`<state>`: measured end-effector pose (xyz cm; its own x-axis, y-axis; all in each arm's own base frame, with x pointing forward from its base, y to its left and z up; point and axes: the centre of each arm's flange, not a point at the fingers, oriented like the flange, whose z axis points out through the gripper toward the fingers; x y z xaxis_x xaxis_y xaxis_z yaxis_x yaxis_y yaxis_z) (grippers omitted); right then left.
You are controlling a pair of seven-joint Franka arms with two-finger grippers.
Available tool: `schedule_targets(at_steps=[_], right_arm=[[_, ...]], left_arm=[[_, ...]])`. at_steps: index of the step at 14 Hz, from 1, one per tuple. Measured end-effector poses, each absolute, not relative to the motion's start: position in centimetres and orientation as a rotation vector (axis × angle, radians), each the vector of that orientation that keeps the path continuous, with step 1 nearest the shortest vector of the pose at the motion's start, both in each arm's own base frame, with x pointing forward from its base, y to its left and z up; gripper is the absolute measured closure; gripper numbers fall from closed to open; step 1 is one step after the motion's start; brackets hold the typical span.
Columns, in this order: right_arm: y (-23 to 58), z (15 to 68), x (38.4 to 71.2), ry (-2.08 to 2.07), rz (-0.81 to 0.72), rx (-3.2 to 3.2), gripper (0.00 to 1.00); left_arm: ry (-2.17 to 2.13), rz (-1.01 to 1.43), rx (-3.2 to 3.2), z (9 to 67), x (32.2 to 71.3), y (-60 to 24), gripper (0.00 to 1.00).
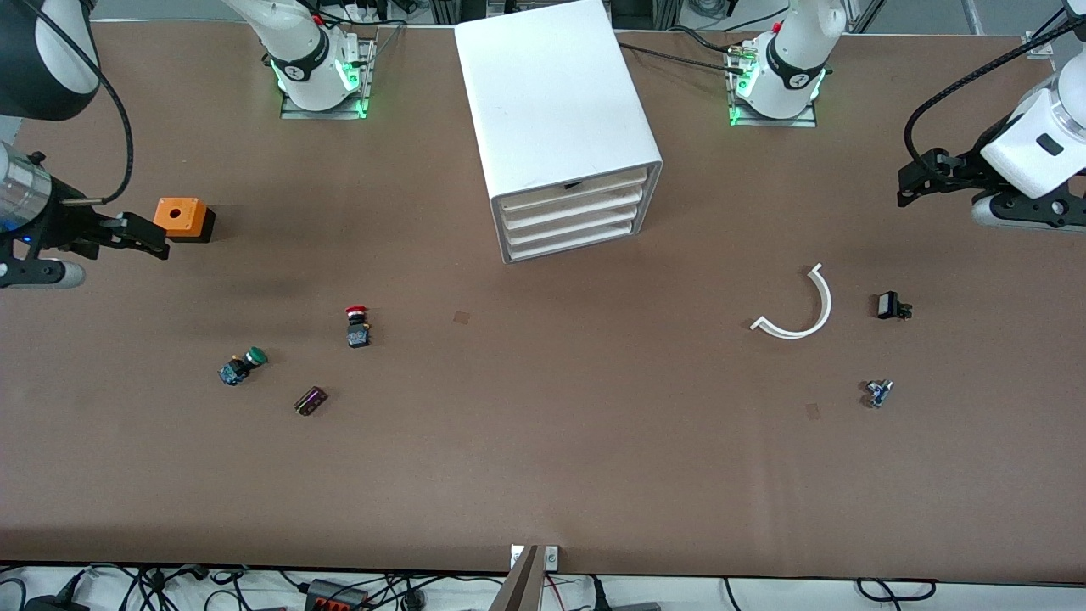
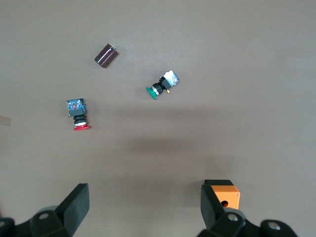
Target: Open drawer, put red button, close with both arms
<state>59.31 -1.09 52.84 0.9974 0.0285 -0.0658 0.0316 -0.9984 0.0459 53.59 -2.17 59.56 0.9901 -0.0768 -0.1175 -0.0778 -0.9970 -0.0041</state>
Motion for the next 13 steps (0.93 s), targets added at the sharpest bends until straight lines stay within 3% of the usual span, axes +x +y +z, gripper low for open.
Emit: schedule_targets(at_steps=[9, 13], right_arm=[[5.6, 46.5, 61.9, 0.193, -0.21, 3.094, 0.0], [7.5, 41.5, 64.0, 0.193, -0.199, 3.158, 0.0]], left_arm=[[0.31, 0.734, -3.192, 59.5, 48.7, -8.3, 0.0], [0.421, 0.904, -3.28, 56.2, 49.9, -11.6, 0.0]])
